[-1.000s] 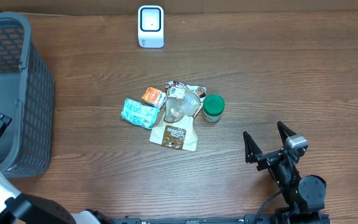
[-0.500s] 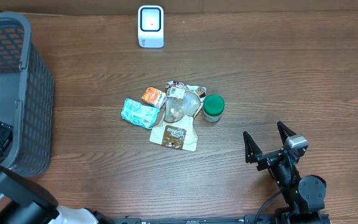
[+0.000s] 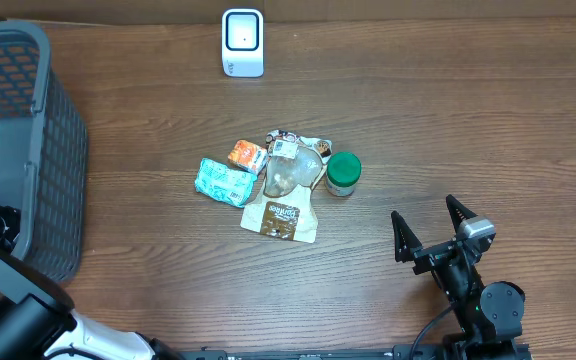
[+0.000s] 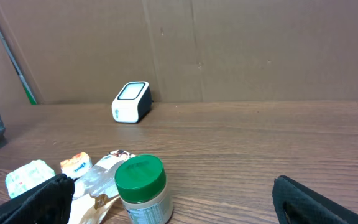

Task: Scan the item barcode
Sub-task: 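Reach the left gripper into the basket and grasp the teal tissue pack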

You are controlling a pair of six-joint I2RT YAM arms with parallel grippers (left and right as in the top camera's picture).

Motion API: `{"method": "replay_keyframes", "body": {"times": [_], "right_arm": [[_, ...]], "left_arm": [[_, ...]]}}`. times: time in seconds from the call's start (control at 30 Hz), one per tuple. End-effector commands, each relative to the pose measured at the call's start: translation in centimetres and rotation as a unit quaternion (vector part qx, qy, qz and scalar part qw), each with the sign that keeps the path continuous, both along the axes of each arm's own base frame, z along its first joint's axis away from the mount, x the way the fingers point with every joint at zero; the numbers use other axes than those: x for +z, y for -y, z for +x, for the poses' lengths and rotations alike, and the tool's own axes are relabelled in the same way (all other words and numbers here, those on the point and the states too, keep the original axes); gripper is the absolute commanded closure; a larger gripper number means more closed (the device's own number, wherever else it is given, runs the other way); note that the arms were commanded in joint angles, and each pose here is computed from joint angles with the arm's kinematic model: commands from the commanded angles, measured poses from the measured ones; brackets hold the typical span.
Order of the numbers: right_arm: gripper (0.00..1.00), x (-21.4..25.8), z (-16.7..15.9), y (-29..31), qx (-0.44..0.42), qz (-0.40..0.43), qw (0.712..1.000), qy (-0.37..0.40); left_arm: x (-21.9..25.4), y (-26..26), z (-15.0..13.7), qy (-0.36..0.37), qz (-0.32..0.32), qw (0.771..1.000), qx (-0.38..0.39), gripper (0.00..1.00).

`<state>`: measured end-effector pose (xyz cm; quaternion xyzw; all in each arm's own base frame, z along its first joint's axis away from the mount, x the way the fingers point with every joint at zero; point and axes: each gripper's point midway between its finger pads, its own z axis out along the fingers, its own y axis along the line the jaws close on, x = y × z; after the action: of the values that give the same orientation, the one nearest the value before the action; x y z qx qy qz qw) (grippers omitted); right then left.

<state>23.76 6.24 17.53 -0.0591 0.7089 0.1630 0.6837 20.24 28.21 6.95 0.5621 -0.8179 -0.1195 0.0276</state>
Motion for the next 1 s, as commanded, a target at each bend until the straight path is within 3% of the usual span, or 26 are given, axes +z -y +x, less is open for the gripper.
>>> {"method": "replay_keyframes", "body": {"times": [0.0,0.7,0.97], "right_arm": [[0.0,-0.1,0.0,0.1,-0.001,0.0,1.0,0.004],[0.0,-0.1,0.0,0.1,-0.001,0.0,1.0,0.004],[0.0,-0.1,0.0,0.1,-0.001,0.0,1.0,0.004]], "left_arm": [[-1.0,-0.6,-1.2,-0.03,0.005,0.999,0.017,0.17],[-2.8,-1.3,2.0,0.048,0.017,0.999,0.011,0.2],[-2.8,-0.6,4.8,0.069,0.027,0.996,-0.042,0.22]]}}
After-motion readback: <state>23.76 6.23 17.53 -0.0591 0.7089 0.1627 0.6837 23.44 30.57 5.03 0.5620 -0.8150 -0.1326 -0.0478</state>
